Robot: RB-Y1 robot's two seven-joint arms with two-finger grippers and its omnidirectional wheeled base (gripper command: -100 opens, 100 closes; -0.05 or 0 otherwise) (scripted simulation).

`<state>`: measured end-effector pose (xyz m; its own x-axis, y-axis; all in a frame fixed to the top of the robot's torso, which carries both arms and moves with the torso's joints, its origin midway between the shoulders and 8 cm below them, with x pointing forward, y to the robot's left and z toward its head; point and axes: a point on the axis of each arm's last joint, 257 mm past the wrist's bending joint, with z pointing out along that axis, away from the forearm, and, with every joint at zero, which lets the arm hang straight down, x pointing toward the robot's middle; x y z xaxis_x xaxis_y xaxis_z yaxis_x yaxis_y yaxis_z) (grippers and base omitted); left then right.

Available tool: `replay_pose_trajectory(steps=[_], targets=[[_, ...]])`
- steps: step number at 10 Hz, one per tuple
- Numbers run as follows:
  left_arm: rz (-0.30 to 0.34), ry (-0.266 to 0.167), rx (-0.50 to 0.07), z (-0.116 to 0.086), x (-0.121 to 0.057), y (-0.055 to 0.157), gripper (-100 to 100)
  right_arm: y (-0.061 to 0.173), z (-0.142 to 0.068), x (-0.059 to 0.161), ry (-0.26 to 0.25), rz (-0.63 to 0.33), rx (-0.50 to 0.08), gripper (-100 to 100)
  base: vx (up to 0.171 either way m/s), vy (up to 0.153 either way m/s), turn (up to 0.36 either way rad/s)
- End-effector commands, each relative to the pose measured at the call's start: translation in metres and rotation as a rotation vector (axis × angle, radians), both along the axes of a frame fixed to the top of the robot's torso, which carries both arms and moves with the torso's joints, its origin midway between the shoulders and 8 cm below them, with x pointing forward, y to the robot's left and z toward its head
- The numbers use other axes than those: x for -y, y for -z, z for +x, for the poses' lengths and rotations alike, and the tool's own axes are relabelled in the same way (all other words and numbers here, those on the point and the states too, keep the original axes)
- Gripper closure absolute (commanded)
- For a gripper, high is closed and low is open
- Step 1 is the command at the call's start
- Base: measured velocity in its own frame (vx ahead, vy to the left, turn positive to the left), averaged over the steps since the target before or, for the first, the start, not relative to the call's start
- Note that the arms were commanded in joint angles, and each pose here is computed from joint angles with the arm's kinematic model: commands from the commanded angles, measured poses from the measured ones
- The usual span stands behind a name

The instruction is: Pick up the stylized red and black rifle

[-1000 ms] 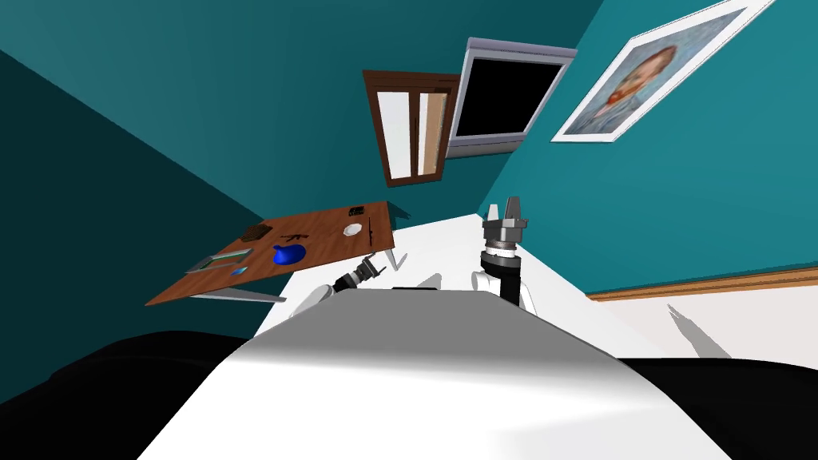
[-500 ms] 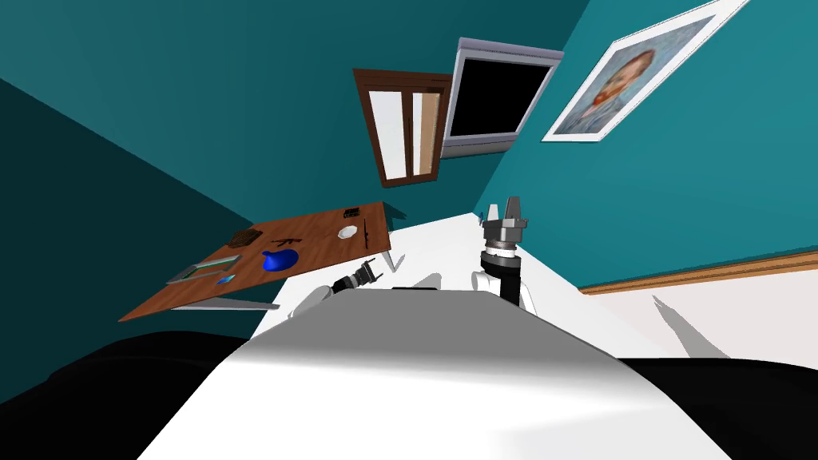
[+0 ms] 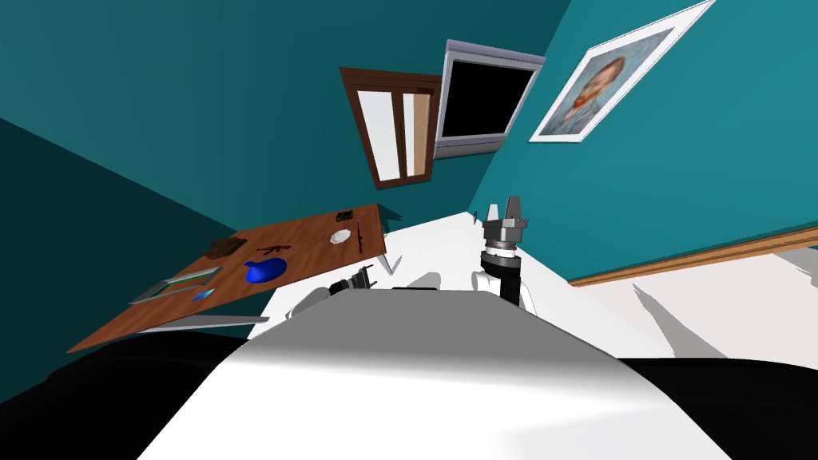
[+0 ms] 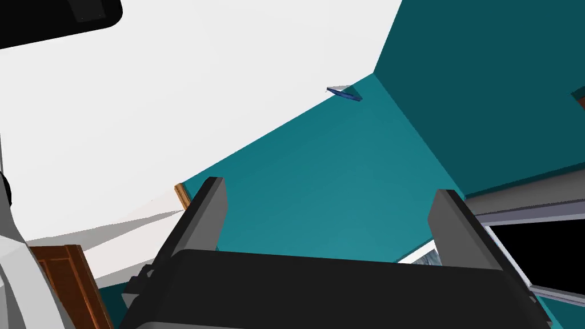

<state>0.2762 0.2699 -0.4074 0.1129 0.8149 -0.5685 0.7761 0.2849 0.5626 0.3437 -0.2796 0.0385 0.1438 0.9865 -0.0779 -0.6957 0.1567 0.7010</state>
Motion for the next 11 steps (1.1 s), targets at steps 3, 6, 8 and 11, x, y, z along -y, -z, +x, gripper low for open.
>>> replay_pose_trajectory(steps=[3, 6, 8, 11], targets=[[0.21, 0.119, -0.045, -0.026, -0.042, 0.033, -100, 0.0, 0.0, 0.0, 0.0, 0.0, 0.0, 0, 0.069, -0.013, -0.152], [0.341, 0.196, -0.067, -0.04, -0.07, 0.049, -100, 0.0, 0.0, 0.0, 0.0, 0.0, 0.0, 0, 0.076, 0.004, -0.125], [0.436, 0.254, -0.089, -0.05, -0.095, 0.058, -100, 0.0, 0.0, 0.0, 0.0, 0.0, 0.0, 0, 0.055, 0.002, -0.08], [0.561, 0.332, -0.11, -0.061, -0.126, 0.066, -100, 0.0, 0.0, 0.0, 0.0, 0.0, 0.0, 0, 0.092, 0.008, -0.119]])
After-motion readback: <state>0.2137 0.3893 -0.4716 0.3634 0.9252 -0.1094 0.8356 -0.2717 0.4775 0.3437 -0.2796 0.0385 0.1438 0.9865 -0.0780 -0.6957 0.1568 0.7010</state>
